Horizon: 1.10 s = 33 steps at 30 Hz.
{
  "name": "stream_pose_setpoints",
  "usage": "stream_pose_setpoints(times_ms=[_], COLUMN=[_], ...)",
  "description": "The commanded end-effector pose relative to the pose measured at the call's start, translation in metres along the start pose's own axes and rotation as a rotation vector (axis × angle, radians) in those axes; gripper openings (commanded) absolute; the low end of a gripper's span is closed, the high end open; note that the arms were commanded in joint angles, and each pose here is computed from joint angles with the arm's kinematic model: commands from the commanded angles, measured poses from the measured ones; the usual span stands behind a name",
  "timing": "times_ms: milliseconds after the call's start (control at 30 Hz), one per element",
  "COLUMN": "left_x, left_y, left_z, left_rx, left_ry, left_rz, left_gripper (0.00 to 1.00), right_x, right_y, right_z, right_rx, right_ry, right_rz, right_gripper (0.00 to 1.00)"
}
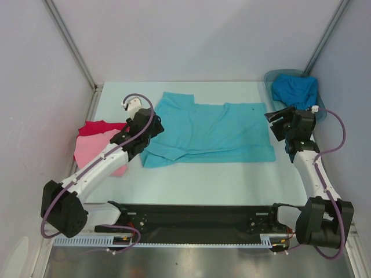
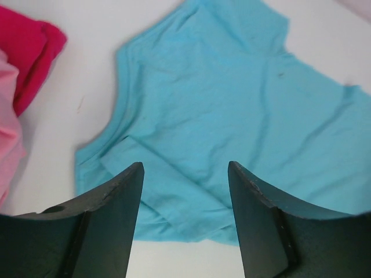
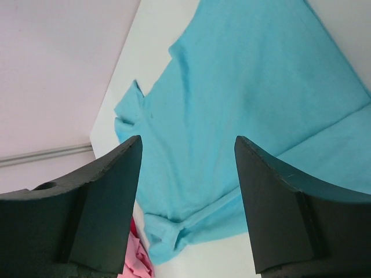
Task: Fold and stack the t-shirts
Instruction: Fold the tshirt
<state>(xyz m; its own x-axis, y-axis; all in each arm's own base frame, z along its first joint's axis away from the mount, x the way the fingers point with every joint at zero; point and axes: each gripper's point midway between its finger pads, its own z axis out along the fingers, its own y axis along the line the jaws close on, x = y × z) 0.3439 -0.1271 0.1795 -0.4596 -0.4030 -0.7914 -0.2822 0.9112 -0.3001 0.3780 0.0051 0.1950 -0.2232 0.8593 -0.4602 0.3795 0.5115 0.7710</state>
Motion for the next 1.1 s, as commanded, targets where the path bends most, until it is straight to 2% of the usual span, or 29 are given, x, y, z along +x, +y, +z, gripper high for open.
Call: stream_pose_setpoints(times_ms=[0,133,300,467,567,600,667,700,767,800,833,867,900,967,1067], left_x=[-0.013,0.020,0.067,0.078,0.066,0.047,0.046,0.024,0.026,0.000,-0.002,0.001,-0.019,-0.024,-0.038], left_y=[-0.013,-0.008,0.010,0.016,-0.001,-0.019,-0.034,-0.053,-0.068,-0.080,-0.090,-0.084,-0.098,-0.100,-0.089], left_z=[-0.018,-0.029,-0.035,-0.031,-0.024,-0.024,-0.008,-0.004,0.019,0.027,0.033,0.058,0.062,0.082,0.117], left_rx=[0.075,0.112,0.099,0.113,0.122,0.148,0.130,0.151,0.146,0.164,0.200,0.171,0.201,0.195,0.144], left_ry=[0.012,0.066,0.120,0.115,0.099,0.071,0.088,0.062,0.107,0.085,0.119,0.153,0.134,0.156,0.190], left_rz=[-0.002,-0.023,-0.011,-0.020,-0.015,-0.031,0.013,-0.002,0.036,-0.001,-0.011,-0.019,-0.041,-0.024,-0.017], left_gripper=[0.65,0.64,0.64,0.64,0.65,0.65,0.65,0.65,0.65,0.65,0.65,0.65,0.65,0.65,0.64], right_x=[-0.001,0.001,0.022,0.040,0.045,0.045,0.037,0.036,0.019,0.019,0.016,0.006,0.009,-0.001,0.003], right_y=[0.011,0.002,-0.041,-0.053,-0.043,-0.039,-0.028,-0.025,-0.004,-0.008,-0.007,0.007,0.000,0.011,0.001], right_z=[-0.020,-0.033,-0.037,-0.026,-0.009,-0.005,0.010,0.014,0.023,0.035,0.041,0.048,0.061,0.075,0.104], right_rx=[-0.009,0.002,0.065,0.065,0.066,0.064,0.071,0.072,0.056,0.086,0.102,0.088,0.124,0.123,0.183], right_ry=[0.007,0.016,0.040,0.069,0.089,0.092,0.087,0.087,0.047,0.059,0.057,0.045,0.065,0.057,0.102], right_rz=[-0.002,-0.019,-0.004,0.027,0.038,0.036,0.047,0.047,0.034,0.017,0.009,-0.002,-0.006,-0.030,-0.057], right_gripper=[0.70,0.70,0.70,0.70,0.70,0.70,0.70,0.70,0.70,0.70,0.70,0.70,0.70,0.70,0.71])
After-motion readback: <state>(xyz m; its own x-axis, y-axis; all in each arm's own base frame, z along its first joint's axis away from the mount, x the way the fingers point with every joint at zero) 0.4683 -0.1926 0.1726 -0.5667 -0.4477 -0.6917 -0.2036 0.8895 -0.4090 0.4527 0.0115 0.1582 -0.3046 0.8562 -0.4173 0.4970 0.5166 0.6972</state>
